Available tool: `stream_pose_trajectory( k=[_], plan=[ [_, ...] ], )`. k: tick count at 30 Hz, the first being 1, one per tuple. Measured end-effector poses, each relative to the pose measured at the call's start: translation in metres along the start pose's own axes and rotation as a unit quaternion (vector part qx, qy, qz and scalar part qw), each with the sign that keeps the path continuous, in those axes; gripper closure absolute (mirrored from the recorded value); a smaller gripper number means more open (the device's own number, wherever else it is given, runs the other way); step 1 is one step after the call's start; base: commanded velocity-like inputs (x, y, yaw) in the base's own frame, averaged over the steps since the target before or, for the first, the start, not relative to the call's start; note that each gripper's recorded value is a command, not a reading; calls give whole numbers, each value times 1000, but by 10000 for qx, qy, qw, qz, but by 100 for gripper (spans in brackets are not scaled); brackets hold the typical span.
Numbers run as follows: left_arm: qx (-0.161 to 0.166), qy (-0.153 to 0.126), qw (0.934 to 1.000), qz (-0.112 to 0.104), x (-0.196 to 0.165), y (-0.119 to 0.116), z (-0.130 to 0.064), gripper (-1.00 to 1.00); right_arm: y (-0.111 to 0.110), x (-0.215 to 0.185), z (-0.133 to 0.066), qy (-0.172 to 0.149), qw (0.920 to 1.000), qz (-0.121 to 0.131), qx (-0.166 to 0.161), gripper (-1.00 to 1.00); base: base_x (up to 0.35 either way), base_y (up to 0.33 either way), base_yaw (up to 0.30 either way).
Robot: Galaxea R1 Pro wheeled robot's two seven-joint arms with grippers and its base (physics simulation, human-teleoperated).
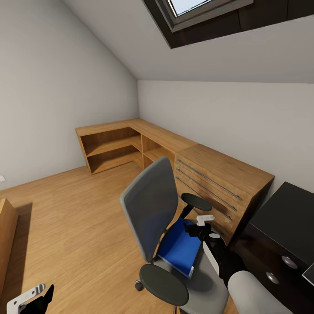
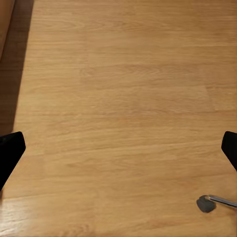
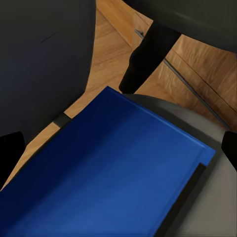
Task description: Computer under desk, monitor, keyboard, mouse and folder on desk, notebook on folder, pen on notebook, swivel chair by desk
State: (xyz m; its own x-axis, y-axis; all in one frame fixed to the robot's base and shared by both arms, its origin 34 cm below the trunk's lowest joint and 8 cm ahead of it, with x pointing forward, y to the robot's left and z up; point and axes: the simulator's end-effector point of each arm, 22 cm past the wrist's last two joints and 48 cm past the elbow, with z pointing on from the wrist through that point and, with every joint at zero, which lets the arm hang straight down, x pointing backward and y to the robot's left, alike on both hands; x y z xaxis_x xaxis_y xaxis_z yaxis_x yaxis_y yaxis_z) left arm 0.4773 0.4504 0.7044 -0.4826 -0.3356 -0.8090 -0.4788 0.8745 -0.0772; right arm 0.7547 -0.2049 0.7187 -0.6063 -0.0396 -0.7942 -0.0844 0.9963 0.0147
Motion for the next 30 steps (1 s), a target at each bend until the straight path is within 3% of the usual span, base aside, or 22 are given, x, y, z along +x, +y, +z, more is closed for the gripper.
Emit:
stream_pose_trajectory(
  k=[10,19,30],
  plan=[
    [-21,-3,10000,-13,5,2,4,-100,1,5,4,-13,10000,-11,6,-100,0,0,7],
    [-28,18,10000,1,19,4,12,-100,1,33,15,147,9999,-30,-5,-100,0,0,160],
    [-16,54,10000,25,37,4,23,-100,-12,55,27,207,9997,-86,72,-100,0,0,67]
  ],
)
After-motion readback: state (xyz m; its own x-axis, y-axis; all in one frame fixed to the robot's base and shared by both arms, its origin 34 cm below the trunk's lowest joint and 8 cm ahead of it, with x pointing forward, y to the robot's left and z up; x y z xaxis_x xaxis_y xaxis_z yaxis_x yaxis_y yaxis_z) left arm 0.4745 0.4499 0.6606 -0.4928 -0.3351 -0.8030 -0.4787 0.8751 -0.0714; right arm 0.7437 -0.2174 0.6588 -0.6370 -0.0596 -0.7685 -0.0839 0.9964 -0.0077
